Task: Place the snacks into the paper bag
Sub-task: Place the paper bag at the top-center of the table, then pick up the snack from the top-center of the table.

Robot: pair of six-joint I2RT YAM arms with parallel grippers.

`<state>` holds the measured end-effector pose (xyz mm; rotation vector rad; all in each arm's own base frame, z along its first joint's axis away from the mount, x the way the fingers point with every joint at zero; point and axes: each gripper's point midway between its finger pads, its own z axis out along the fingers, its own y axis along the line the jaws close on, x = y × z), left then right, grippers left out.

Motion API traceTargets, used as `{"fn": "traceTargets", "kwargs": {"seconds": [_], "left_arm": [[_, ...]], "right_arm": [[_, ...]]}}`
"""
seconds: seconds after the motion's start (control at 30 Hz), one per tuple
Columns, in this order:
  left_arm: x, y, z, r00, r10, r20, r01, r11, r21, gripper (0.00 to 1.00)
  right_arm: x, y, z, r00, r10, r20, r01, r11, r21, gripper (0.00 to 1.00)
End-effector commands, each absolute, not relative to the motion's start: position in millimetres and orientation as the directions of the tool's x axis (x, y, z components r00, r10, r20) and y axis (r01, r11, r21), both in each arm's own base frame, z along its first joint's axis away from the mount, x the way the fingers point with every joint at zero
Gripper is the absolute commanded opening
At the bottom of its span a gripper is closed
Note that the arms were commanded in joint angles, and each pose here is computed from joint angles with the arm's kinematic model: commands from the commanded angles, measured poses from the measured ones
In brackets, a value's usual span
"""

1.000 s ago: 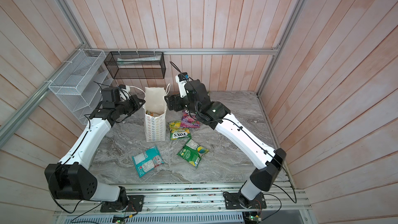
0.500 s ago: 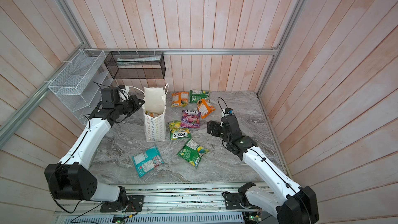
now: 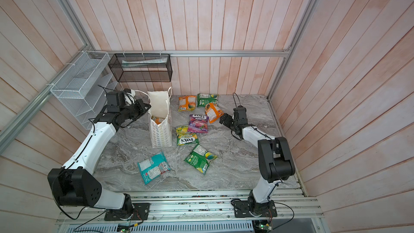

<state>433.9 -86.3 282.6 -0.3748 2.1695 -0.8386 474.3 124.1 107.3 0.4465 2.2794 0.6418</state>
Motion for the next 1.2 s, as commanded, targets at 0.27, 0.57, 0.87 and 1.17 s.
{"fn": "traceTargets", "kwargs": {"seconds": [0.27, 0.57, 0.87, 1.17], "left_arm": [[432.9, -88.9, 283.0, -0.667, -0.498, -0.554, 0.014, 0.735, -0.678, 0.00], [431.1, -90.7, 288.0, -0.665, -0.498, -0.557, 0.028, 0.728, -0.685, 0.00], [431.3, -90.0, 288.5, -0.662, -0.500, -0.559, 0.029, 0.728, -0.685, 0.00], [430.9, -89.8, 288.9, -0.661, -0.500, -0.559, 0.028, 0.728, -0.685, 0.00]], "right_arm": [[559.1, 132.2, 76.8, -0.737, 0.405, -0.541, 0.089, 0.852, 0.517, 0.89], [585.5, 145.1, 49.8, -0.789, 0.347, -0.508, 0.038, 0.852, 0.522, 0.89], [596.2, 172.6, 37.6, -0.825, 0.312, -0.471, 0.011, 0.842, 0.540, 0.79], [588.2, 176.6, 43.5, -0.801, 0.373, -0.467, 0.017, 0.795, 0.607, 0.28]]}}
